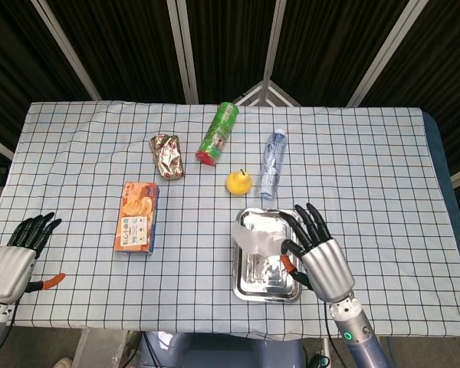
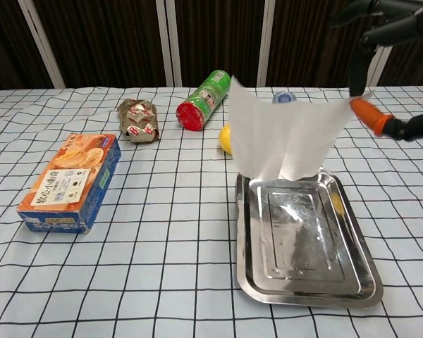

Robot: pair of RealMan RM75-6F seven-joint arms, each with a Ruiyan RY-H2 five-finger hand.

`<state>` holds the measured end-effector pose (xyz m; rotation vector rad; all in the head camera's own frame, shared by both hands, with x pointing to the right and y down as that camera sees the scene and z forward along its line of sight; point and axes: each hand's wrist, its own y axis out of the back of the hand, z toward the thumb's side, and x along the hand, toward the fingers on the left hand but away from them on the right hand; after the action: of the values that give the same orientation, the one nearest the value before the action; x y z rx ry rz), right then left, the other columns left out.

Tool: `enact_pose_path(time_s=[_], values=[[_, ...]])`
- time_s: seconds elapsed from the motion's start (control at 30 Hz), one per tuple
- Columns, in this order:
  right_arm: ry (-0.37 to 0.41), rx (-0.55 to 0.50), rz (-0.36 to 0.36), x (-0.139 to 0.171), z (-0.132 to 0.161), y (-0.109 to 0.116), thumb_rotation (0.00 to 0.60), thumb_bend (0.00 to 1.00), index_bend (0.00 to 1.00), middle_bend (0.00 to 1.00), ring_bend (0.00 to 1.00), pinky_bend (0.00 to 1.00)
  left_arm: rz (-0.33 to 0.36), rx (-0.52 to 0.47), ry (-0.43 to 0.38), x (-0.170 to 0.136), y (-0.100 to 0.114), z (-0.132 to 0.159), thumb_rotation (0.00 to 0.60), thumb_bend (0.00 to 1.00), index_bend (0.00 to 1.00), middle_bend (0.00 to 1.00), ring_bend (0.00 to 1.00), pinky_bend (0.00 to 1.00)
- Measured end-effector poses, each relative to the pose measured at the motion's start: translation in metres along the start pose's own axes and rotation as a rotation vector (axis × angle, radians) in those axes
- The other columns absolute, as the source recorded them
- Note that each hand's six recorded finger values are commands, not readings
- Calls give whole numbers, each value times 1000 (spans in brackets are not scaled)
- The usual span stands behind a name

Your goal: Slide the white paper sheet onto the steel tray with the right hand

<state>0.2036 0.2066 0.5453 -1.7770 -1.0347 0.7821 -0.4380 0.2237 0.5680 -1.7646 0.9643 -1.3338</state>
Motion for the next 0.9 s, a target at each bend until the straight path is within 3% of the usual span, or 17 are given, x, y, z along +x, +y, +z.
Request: enact_pose_path(time_s=[0.43, 0.9], values=[[-13, 91, 184, 45, -21, -59, 600, 542, 676, 188, 11, 0, -2, -1, -4, 0, 0, 0, 600, 0, 0, 0, 0, 0], [-73, 130, 276, 76, -43, -81, 600, 549, 678, 189, 11, 0, 0, 1, -2, 0, 0, 0, 600, 0, 0, 0, 0, 0]])
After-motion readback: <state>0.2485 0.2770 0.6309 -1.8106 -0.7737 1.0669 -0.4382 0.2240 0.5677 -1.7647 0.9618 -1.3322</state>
